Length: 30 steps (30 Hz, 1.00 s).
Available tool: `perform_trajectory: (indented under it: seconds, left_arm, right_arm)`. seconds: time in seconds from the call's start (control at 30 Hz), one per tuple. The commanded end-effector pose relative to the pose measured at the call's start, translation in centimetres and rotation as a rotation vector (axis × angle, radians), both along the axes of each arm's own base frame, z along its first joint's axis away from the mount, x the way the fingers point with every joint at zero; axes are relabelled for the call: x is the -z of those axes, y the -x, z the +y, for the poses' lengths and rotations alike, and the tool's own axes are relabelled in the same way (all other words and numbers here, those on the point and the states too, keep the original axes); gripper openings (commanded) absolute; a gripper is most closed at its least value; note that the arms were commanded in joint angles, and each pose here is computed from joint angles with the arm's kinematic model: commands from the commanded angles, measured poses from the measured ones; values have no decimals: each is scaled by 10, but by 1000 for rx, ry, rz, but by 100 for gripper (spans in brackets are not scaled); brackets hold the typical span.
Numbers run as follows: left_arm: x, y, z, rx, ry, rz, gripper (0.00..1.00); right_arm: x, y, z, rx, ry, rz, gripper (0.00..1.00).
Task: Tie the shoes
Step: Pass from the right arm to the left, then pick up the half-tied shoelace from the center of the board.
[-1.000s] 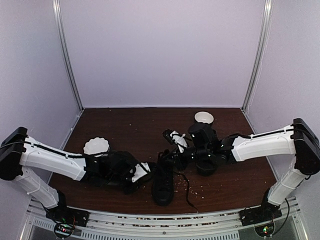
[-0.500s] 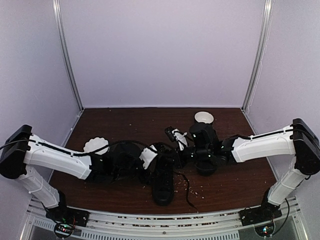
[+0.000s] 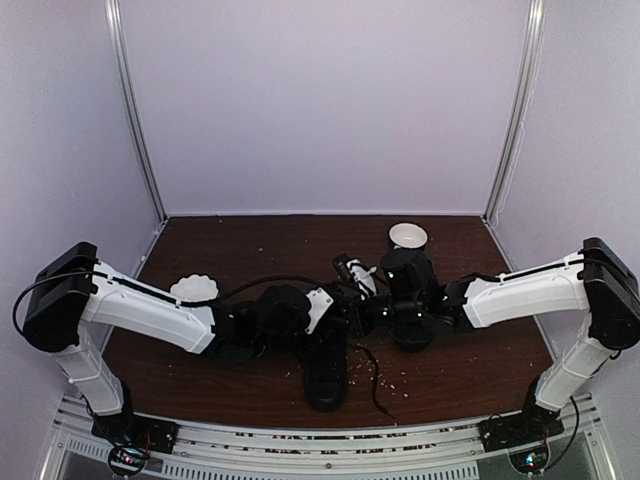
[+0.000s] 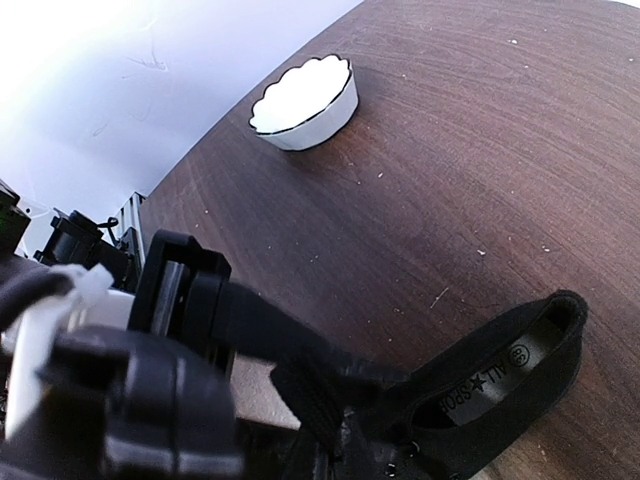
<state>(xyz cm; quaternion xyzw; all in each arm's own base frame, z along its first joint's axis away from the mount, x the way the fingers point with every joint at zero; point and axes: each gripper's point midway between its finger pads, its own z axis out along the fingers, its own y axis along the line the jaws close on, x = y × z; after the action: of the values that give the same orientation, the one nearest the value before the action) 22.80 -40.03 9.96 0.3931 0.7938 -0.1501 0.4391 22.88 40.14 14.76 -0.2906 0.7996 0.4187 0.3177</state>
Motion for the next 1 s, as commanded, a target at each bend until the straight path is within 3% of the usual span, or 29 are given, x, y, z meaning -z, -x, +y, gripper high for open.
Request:
perform_trajectory:
  seconds: [0.0,0.17,0.4,0.47,0.57,0.8,0.97]
  left_arm:
    - [-10,-7,-5,-6,40,3,22]
    - [-15,-10,1,-5,90,14,0]
    - [-16,-7,-1,26,105,18,0]
    - [-17,-7,0,24,106,15,0]
    - [-18,-7,1,23,111,12,0]
    - [-17,-6,-1,37,106,10,0]
    - [-17,-5,-2,43,102,12,0]
  right_arm:
    - [-3,-3,1,10,-11,-13,0]
    - [-6,-3,1,7,-12,-18,0]
    - [-8,-4,0,7,6,-21,0]
    - [-6,-5,-8,23,52,-27,15]
    - [0,-5,-33,84,161,-39,30]
    - [43,26,-107,218,443,40,45]
    - [75,83,-113,117,590,102,54]
